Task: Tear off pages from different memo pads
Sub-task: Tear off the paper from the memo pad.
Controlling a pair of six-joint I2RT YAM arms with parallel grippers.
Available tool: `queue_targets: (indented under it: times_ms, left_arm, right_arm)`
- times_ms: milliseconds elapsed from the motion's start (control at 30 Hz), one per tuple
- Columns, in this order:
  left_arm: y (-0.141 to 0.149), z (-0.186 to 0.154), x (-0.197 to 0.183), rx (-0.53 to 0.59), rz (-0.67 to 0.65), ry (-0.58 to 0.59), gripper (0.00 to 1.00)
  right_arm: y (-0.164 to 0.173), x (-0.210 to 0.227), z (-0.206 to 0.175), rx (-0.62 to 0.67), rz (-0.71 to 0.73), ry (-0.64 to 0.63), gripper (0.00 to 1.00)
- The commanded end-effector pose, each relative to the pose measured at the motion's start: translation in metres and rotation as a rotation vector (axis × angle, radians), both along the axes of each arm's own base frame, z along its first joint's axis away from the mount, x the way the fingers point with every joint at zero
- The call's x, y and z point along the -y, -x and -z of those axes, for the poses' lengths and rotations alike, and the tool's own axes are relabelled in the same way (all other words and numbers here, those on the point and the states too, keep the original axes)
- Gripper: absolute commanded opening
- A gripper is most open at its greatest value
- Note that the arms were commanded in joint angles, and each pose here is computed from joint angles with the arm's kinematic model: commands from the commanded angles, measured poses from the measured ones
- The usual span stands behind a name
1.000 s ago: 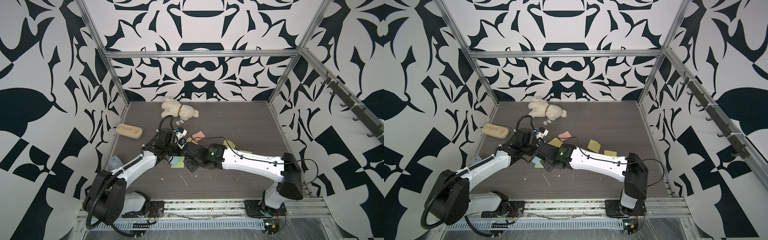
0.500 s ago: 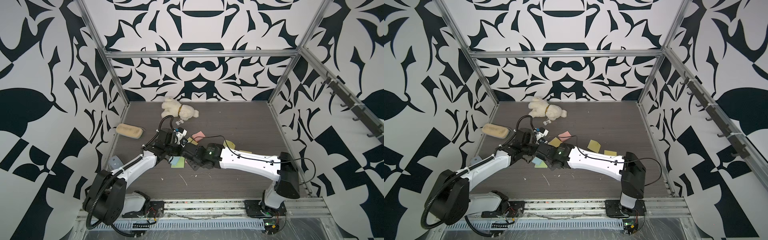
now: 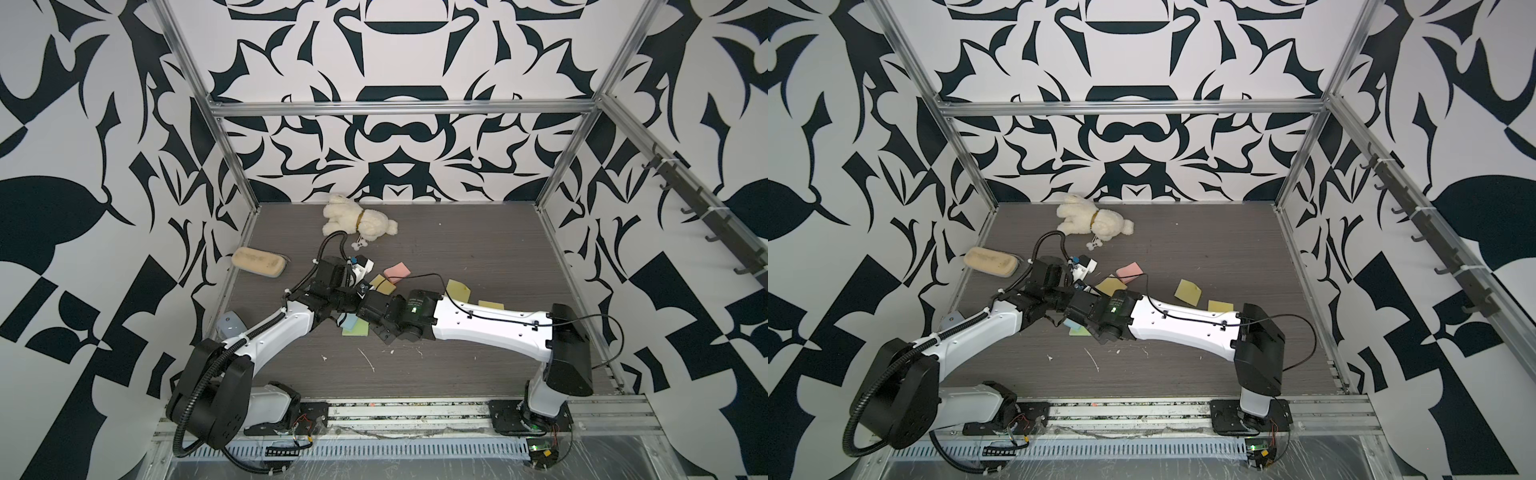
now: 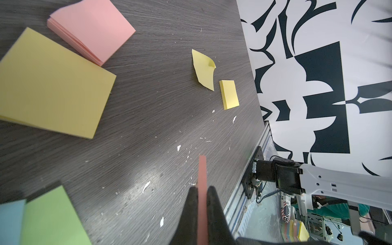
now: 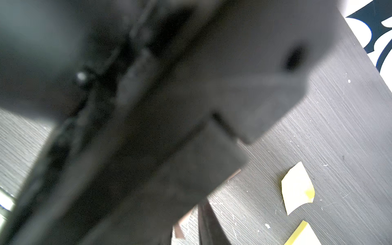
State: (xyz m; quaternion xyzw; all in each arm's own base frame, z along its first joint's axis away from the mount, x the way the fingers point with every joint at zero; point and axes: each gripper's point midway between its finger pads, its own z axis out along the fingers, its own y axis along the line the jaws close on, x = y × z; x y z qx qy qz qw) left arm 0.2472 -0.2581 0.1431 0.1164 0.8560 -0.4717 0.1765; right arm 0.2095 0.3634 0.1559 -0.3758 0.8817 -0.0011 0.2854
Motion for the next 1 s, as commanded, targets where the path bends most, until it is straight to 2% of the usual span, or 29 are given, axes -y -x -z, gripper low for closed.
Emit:
queue_targets:
  times_ms: [0, 133, 300, 367, 567, 667, 867, 967]
  left_arm:
    - [-0.006, -0.018, 0.007, 0.033, 0.016, 0.039, 0.0]
    - [-0.007, -0.018, 0.008, 0.029, 0.017, 0.041, 0.0]
    - [-0.008, -0.02, 0.009, 0.029, 0.019, 0.046, 0.0]
    - [-0.008, -0.021, 0.009, 0.028, 0.02, 0.049, 0.0]
    - [-0.008, -0.025, 0.01, 0.025, 0.019, 0.068, 0.0]
    - [-0.008, -0.026, 0.011, 0.025, 0.021, 0.072, 0.0]
    - [-0.007, -0.028, 0.01, 0.021, 0.019, 0.078, 0.0]
    - [-0.006, -0.026, 0.01, 0.016, 0.018, 0.077, 0.0]
  right_arm:
    - [-0.007, 0.001, -0.017, 0.07, 0.008, 0.011, 0.13]
    - [-0.011, 0.005, -0.023, 0.102, 0.017, 0.014, 0.02]
    - [-0.007, 0.003, -0.017, 0.077, -0.002, 0.026, 0.0]
    - [-0.004, 0.0, -0.016, 0.057, -0.012, 0.01, 0.03]
    - [0.003, -0.007, -0.01, 0.013, -0.037, -0.033, 0.22]
    - [0.0, -0.008, -0.009, 0.024, -0.031, -0.025, 0.24]
    - [-0.009, 0.0, -0.015, 0.084, 0.008, -0.01, 0.05]
    - [-0.014, 0.007, -0.024, 0.128, 0.026, 0.001, 0.0]
